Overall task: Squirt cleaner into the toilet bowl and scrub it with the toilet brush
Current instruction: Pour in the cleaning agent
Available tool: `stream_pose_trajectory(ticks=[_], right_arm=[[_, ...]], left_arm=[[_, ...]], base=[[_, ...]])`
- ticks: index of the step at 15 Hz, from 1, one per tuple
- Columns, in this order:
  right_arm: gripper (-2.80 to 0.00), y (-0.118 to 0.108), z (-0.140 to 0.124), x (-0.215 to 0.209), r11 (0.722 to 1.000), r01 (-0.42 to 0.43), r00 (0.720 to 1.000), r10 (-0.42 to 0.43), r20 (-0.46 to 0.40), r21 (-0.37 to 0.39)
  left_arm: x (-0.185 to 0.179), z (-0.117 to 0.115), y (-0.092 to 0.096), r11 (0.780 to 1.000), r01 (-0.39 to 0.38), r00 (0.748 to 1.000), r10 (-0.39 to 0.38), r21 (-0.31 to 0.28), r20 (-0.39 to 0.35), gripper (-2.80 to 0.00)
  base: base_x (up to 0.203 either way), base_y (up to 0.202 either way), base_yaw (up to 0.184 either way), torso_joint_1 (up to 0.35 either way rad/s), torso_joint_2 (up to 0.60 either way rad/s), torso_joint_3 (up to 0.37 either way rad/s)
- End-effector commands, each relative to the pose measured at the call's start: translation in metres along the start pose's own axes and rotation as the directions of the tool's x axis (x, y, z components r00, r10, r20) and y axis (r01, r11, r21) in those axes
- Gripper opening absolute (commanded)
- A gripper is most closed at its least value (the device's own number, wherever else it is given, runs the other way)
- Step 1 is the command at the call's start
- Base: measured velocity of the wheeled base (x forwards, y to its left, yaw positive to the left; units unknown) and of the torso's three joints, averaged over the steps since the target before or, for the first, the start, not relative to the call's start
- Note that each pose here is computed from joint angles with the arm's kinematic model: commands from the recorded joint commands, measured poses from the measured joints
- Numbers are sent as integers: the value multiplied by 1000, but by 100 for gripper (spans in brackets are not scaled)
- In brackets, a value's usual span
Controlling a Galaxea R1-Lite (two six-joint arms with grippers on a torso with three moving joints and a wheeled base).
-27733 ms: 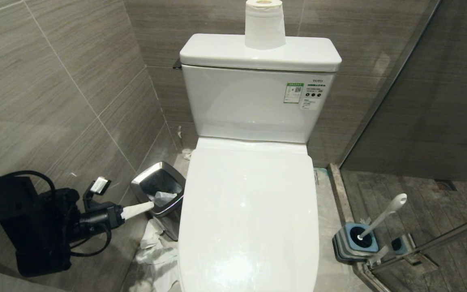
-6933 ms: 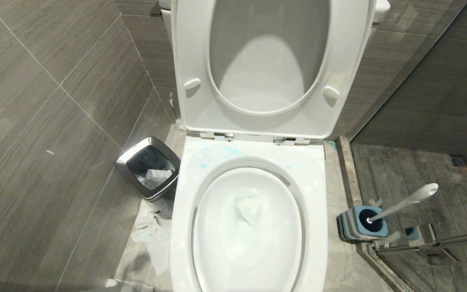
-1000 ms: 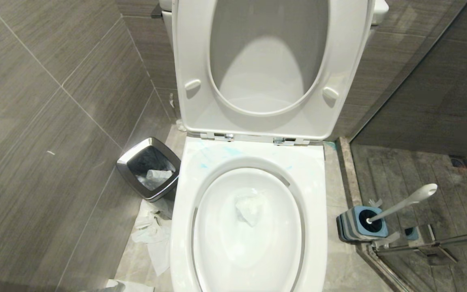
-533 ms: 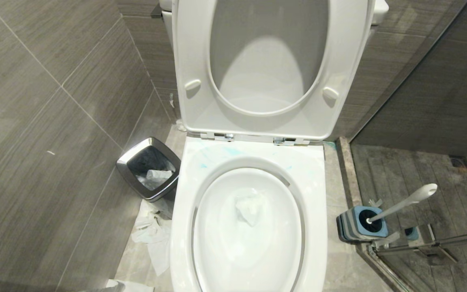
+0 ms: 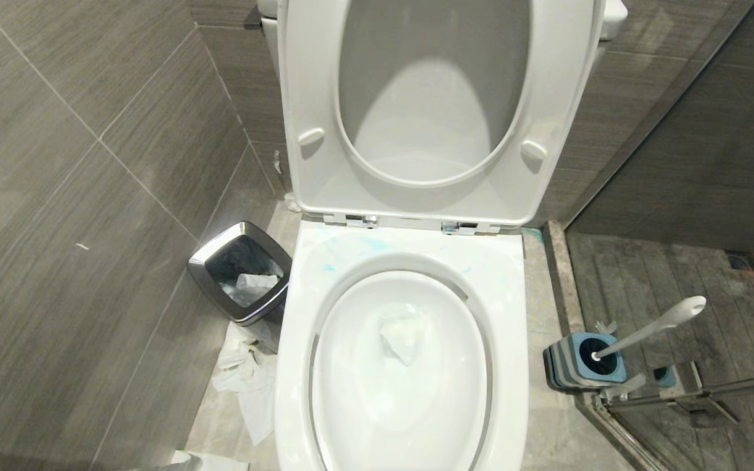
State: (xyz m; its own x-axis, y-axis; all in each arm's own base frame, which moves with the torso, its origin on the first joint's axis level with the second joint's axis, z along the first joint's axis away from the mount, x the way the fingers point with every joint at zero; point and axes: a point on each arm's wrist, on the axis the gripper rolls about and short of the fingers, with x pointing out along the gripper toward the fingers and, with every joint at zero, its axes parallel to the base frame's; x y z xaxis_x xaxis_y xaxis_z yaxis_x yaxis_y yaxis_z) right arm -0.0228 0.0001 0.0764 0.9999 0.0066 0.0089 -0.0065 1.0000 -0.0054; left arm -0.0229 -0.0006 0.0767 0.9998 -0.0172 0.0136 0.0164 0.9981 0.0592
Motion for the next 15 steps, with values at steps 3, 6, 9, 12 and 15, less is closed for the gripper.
stream_pose_trajectory(ticks=[3, 6, 9, 12, 15], right_arm=[[-280, 0, -2, 0, 1000, 0, 1000, 0, -6, 1], [-280, 0, -2, 0, 1000, 0, 1000, 0, -6, -1], [-280, 0, -2, 0, 1000, -1, 1000, 1, -4, 0], [-280, 0, -2, 0, 1000, 0, 1000, 0, -4, -1], [-280, 0, -2, 0, 1000, -1, 1000, 1, -6, -1]], left_arm=[[1, -2, 0, 1000, 3, 1000, -4, -1, -13, -280], [0, -2, 0, 1000, 7, 1000, -7, -1, -15, -280], [0, -2, 0, 1000, 7, 1000, -7, -1, -15, -280], [0, -2, 0, 1000, 7, 1000, -7, 0, -15, -280], [0, -2, 0, 1000, 7, 1000, -7, 0, -15, -280]], base=[[0, 0, 0, 0, 0, 0], [0, 0, 0, 0, 0, 0], [0, 0, 0, 0, 0, -77], [0, 0, 0, 6, 2, -180], [0, 0, 0, 2, 7, -191]])
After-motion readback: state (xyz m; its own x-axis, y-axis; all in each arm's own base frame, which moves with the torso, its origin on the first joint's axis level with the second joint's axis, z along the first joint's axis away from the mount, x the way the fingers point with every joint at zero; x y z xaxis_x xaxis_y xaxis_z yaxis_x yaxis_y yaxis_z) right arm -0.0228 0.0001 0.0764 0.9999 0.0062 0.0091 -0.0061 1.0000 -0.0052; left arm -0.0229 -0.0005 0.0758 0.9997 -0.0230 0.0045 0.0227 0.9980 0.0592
